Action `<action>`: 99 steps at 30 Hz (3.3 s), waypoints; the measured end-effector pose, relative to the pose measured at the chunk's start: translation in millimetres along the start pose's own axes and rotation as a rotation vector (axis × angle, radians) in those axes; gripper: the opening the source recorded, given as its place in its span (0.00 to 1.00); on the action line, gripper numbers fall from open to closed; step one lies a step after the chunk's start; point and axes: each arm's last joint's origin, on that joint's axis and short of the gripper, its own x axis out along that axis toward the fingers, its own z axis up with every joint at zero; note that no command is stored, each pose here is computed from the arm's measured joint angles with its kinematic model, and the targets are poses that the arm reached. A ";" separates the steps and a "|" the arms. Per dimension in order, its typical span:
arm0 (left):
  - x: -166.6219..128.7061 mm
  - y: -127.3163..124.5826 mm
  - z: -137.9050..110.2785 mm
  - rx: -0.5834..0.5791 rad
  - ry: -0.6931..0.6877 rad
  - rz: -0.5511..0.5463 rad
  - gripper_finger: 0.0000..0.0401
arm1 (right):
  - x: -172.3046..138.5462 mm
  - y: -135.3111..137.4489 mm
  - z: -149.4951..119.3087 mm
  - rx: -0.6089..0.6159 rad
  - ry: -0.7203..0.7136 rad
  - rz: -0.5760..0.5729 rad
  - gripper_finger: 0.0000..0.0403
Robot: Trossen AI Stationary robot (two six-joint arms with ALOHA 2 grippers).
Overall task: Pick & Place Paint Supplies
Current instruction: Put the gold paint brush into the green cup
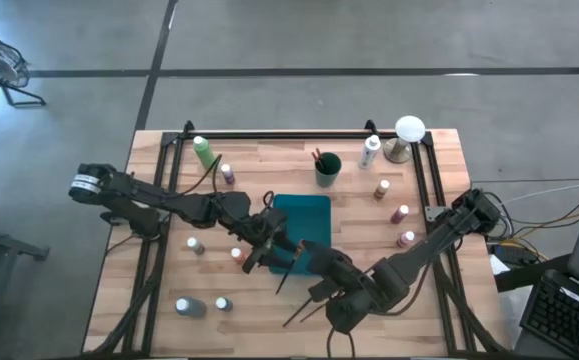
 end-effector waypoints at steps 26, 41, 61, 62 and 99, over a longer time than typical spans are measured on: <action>-0.8 2.3 0.4 -0.025 -0.007 0.017 0.31 | 9.6 -3.7 5.6 -0.035 -0.011 -0.014 0.02; -0.8 2.9 0.4 -0.023 -0.009 0.023 0.07 | 9.3 -4.0 5.1 -0.039 0.008 -0.025 0.02; -1.0 5.8 2.2 0.227 -0.053 0.141 0.07 | -28.5 -20.2 -66.5 1.198 -0.079 0.306 0.25; -1.0 6.2 2.8 0.273 -0.064 0.174 0.07 | -23.8 -18.9 -71.4 1.260 -0.068 0.353 0.26; 6.9 -19.2 9.4 0.703 -0.166 0.515 0.07 | -17.2 45.0 -143.9 1.881 -0.656 0.083 0.21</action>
